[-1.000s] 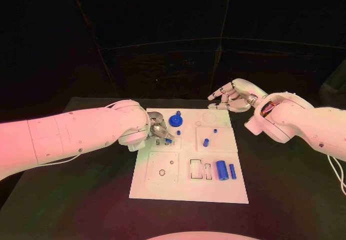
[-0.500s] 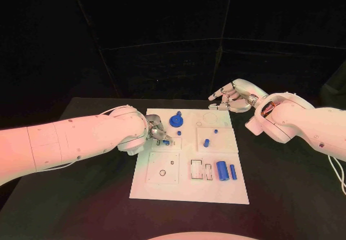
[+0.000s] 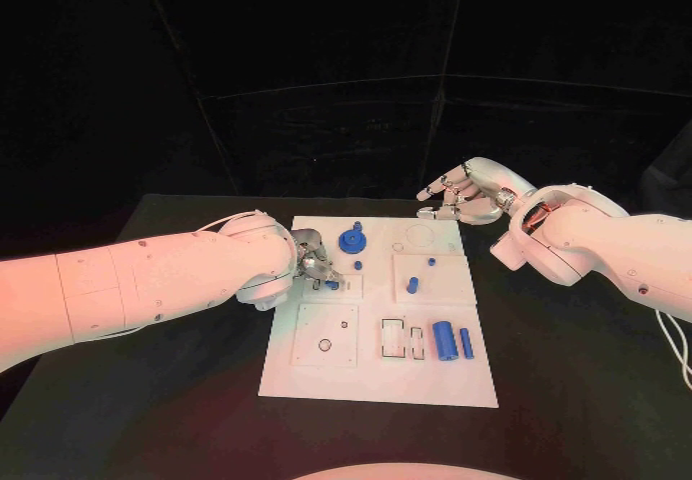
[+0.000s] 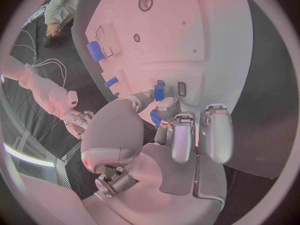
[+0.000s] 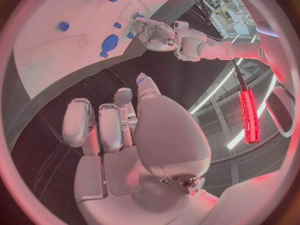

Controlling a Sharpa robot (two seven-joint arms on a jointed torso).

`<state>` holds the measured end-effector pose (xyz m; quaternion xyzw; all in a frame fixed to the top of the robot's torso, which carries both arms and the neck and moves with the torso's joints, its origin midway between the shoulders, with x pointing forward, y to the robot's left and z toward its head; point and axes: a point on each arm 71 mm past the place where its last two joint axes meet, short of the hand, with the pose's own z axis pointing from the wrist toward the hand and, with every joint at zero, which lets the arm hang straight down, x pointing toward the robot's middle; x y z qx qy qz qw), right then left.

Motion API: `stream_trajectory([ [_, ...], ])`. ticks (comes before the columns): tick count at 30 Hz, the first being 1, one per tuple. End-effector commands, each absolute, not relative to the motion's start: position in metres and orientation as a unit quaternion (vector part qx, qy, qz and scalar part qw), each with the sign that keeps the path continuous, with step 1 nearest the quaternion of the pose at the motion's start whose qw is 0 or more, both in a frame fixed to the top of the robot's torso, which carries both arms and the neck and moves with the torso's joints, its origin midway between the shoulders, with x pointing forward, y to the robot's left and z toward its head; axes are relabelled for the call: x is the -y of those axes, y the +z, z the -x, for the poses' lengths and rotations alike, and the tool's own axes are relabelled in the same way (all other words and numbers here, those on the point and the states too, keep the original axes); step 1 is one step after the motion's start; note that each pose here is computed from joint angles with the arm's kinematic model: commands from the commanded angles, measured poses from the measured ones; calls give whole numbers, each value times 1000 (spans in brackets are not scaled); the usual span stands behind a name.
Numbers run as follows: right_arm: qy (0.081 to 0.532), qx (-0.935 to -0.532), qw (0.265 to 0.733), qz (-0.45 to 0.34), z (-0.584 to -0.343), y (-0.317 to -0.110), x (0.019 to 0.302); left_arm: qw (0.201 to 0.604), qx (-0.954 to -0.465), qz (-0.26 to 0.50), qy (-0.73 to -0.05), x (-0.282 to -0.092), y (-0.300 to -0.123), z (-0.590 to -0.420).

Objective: Assemble the parts on the task board

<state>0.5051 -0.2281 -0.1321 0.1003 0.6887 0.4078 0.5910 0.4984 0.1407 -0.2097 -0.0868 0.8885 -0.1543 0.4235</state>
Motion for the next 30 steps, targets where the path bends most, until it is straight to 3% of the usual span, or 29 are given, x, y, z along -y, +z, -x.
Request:
stream_trajectory([
  [1,411,-689,590,-96,-505,-131,227,417,-895,74,-142,-140,-210,-498],
  [30,412,-689,589,-94,-504,-131,226,406,-903,62,-128,-139,-213,-499],
])
